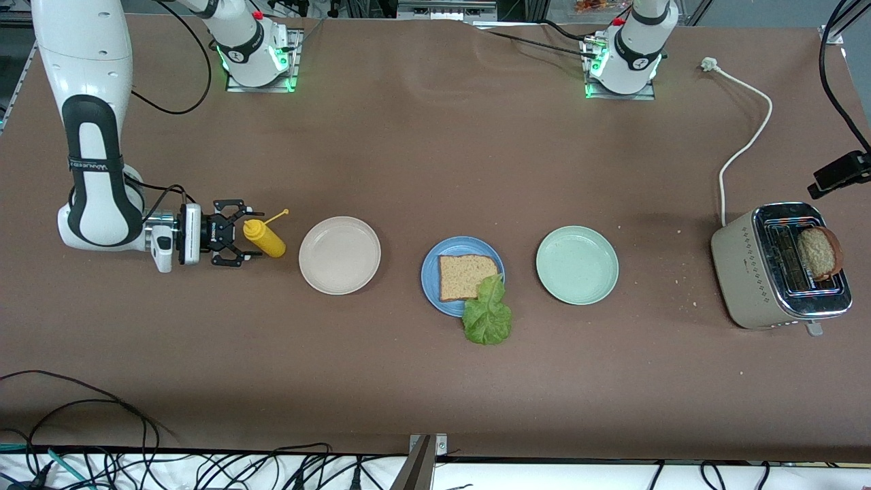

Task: Make sandwich in blue plate with both arms
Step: 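Grasp the yellow mustard bottle with the right gripper and lift it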

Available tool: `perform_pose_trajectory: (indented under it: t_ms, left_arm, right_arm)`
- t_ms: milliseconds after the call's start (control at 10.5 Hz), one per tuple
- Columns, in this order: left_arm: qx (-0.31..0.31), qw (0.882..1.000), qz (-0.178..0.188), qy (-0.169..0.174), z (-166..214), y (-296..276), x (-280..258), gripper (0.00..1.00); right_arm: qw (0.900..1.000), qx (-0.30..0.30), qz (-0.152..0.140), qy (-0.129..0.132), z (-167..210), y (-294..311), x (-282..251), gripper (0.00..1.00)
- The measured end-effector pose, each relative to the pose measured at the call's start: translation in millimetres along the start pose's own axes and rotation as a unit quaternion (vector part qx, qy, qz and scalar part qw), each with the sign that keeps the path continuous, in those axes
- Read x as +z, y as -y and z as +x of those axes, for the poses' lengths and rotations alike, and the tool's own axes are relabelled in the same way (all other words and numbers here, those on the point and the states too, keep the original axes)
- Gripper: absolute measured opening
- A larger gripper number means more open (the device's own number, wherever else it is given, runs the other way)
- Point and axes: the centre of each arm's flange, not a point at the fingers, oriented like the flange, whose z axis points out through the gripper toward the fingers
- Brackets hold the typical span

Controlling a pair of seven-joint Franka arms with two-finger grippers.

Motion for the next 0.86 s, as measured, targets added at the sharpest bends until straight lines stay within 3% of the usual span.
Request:
perform_pose_trajectory:
  t_ms: [286,572,763,858]
  left_arm:
    - [0.0,1.0,0.0,0.0,0.0,0.0,0.0,1.0]
    - [0.0,1.0,0.0,0.0,0.0,-0.1,0.0,1.0]
    - [0.0,1.0,0.0,0.0,0.0,-0.2,-0.1,1.0]
    - [0.001,1.0,0.0,0.0,0.0,-0.8,-0.2,1.0]
  right_arm:
    - [1.0,0.001,0.004,-0.003,-0.6,0.3,1.9,0.5]
    - [0.999,0.04,0.01,0.011,13.0,-8.8,6.6,0.2]
    - [0.994,0.08,0.019,0.075,57.7,-22.9,4.4,0.17]
    - [0.988,0.084,0.013,0.13,93.5,-30.4,-3.4,0.15]
